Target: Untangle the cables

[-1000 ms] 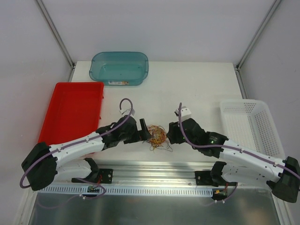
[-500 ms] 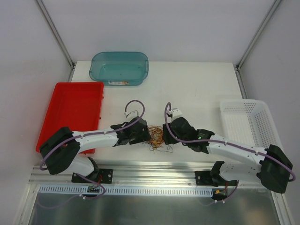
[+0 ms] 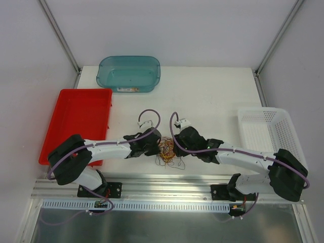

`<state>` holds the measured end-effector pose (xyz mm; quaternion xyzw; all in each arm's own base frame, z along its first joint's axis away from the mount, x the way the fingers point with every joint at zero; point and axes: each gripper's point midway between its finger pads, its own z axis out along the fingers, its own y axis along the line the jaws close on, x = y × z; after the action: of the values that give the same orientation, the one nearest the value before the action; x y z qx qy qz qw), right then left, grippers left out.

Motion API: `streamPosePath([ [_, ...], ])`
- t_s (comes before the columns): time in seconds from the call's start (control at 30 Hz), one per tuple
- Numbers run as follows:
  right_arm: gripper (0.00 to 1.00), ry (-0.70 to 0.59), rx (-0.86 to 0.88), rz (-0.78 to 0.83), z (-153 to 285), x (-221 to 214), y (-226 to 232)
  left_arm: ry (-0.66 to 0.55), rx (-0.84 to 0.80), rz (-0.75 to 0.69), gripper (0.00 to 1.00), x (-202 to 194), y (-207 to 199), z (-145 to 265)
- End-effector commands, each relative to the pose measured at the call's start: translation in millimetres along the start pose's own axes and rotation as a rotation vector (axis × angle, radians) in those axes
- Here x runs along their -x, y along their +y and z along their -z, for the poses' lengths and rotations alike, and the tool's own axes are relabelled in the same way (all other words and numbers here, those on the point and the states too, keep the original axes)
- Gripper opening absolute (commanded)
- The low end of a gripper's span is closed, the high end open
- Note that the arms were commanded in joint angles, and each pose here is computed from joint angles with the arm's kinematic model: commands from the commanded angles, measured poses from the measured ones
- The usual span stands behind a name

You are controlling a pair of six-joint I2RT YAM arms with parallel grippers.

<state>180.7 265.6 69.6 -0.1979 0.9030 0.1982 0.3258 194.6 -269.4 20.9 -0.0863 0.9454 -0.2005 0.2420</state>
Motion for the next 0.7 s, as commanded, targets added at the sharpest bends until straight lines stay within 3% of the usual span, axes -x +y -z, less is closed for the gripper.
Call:
streamPosePath([
  [0.0, 0.39, -0.049, 0.015, -0.003, -0.8, 14.7, 5.7, -0.048, -0.017, -0.014, 0.0, 6.7, -3.2, 7.0],
  [0.2, 0.39, -0.081, 0.042, 0.015, 8.4, 24.7, 14.8, -0.083, -0.046, -0.031, 0.0, 13.2, -2.6, 19.1],
  [0.3, 0.31, -0.08, 0.032, 0.025, 10.1, 25.4, 13.5, -0.094, -0.058, -0.047, 0.0, 15.5, -2.8, 23.5],
  [0.53, 0.01, -0.079, 0.009, 0.025, 13.4, 21.5, 7.9, -0.132, -0.056, -0.072, 0.0, 22.8, 1.8, 33.2],
  [0.67, 0.01, -0.12, -0.034, 0.025, 28.5, 26.3, -5.5, -0.164, 0.02, -0.066, 0.0, 26.6, 22.0, 37.2],
])
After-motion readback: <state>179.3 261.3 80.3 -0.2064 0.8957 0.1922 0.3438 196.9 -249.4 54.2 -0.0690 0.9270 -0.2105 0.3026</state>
